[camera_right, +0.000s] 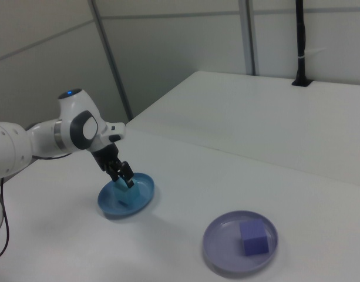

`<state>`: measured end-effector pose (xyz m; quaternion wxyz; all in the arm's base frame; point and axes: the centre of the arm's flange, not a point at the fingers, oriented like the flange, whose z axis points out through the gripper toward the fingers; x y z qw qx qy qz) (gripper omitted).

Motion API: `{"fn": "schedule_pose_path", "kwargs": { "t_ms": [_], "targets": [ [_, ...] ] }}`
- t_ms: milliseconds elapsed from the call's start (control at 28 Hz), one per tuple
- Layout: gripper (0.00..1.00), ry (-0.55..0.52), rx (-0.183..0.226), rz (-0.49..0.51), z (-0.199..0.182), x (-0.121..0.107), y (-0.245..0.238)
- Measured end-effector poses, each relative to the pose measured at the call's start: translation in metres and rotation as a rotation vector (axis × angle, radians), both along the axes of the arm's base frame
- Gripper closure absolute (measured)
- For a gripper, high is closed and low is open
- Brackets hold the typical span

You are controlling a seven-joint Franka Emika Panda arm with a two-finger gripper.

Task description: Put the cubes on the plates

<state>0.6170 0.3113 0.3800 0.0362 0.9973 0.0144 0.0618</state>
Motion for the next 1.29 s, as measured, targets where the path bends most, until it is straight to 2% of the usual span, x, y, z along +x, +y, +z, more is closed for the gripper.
{"fn": "schedule_pose_path", "kwargs": {
  "t_ms": [107,143,393,536,607,821,964,1143,1286],
  "targets": [
    [0.02,0.001,-0.008,-0.004,0.017,-0.004,-0.003],
    [0.01,0.002,-0.01,-0.005,0.021,-0.005,-0.004],
    [0.0,0.014,-0.039,-0.022,0.076,-0.022,-0.019],
    [0.0,0.041,-0.067,-0.033,0.117,-0.03,-0.054],
    [0.0,0.076,-0.072,-0.037,0.137,-0.032,-0.087],
    [0.0,0.168,-0.05,-0.067,0.17,-0.032,-0.196],
    [0.0,0.184,-0.036,-0.115,0.177,-0.033,-0.262],
    [0.0,0.165,0.003,-0.164,0.184,-0.037,-0.3],
    [0.0,0.118,0.024,-0.172,0.191,-0.041,-0.308]
  ]
}}
